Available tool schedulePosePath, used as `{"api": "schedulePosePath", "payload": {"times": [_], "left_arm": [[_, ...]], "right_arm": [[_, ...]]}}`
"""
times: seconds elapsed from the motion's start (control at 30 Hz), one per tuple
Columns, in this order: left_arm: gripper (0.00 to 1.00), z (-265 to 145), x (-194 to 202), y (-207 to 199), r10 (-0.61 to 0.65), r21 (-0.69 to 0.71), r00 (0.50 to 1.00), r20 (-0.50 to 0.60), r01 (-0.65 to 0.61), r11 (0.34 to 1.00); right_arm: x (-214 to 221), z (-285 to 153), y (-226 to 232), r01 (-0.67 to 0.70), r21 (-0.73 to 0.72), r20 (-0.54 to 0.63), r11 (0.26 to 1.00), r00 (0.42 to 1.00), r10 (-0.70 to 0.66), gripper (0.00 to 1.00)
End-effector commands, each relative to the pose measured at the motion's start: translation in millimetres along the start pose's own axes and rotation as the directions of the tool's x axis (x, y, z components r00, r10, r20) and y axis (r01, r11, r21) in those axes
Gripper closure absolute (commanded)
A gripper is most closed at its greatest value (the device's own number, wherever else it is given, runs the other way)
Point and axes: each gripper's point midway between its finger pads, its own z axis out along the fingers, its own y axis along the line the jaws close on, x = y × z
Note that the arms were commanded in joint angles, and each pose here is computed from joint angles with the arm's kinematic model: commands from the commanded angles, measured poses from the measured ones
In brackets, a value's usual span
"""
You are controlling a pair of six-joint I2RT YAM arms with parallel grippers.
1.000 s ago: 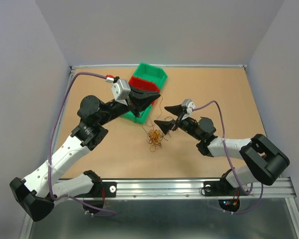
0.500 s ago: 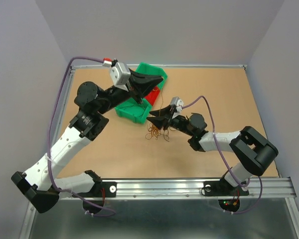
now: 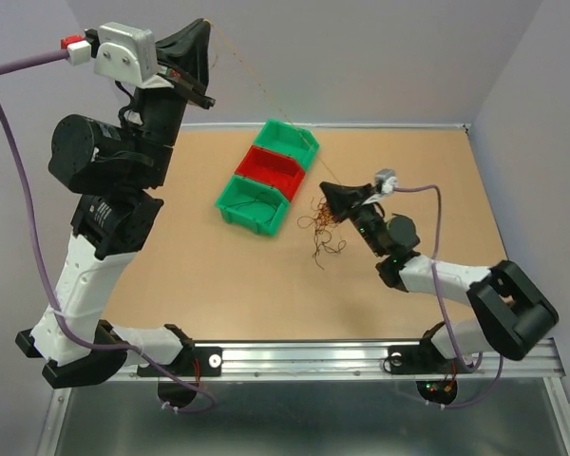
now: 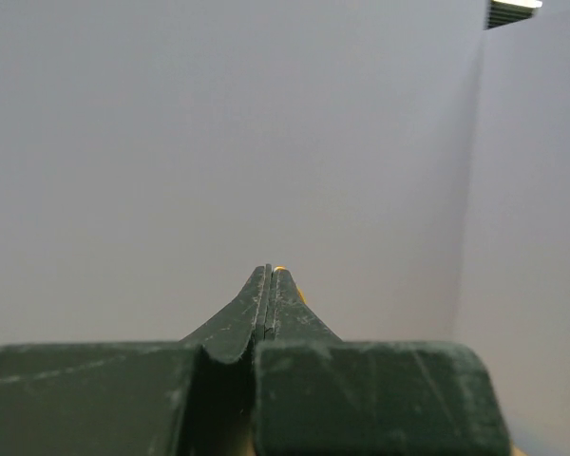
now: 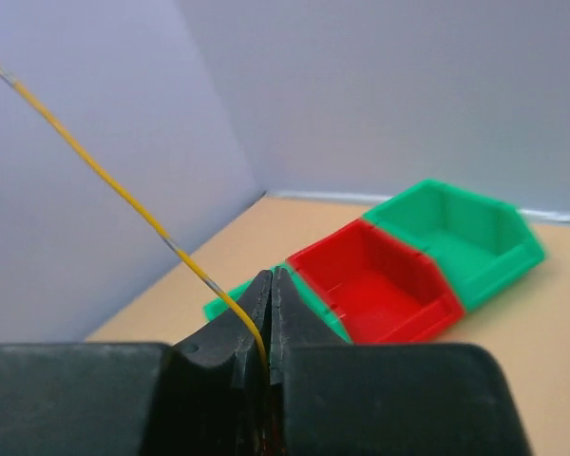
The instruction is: Untangle the cables
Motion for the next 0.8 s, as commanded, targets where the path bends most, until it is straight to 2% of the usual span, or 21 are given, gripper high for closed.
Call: {"api": "schedulePosePath", "payload": {"times": [0.0,0.07,0.2,0.4,0.47,0.6,0.67,0.73,0.77], "left_arm": [[1.0,-48,-103,90,0.03,-0.4,0.956,0.291,0.093,0.912],[1.0,-59,-105,102,0.048,-0.465,0.948,0.314,0.109,0.879],[1.0,-79,-111,126,0.051,-0.573,0.938,0.342,0.165,0.803],[1.0,-92,-114,137,0.043,-0.614,0.923,0.382,0.219,0.758],[1.0,-96,-111,138,0.035,-0.617,0.918,0.395,0.236,0.75],[1.0,-88,-95,122,0.042,-0.552,0.924,0.379,0.19,0.812],[1.0,-82,-73,114,0.028,-0.531,0.937,0.349,0.173,0.83],[1.0,-76,-58,102,0.041,-0.483,0.946,0.322,0.127,0.866],[1.0,-71,-38,90,0.028,-0.43,0.956,0.292,0.105,0.897]], "right_arm": [[26,-54,-104,-0.073,0.415,-0.06,0.907,0.992,0.107,0.93],[15,-71,-138,-0.146,0.482,-0.012,0.864,0.985,0.174,0.93],[19,-99,-182,-0.19,0.58,0.008,0.792,0.974,0.228,0.94],[27,-141,-243,-0.339,0.724,0.147,0.6,0.927,0.346,0.89],[30,-154,-259,-0.363,0.756,0.183,0.545,0.916,0.356,0.82],[30,-154,-258,-0.342,0.753,0.159,0.562,0.924,0.348,0.81],[27,-154,-257,-0.335,0.75,0.156,0.57,0.927,0.34,0.8],[23,-160,-264,-0.331,0.765,0.17,0.552,0.931,0.322,0.8],[21,-161,-263,-0.331,0.766,0.174,0.552,0.932,0.318,0.79]]}}
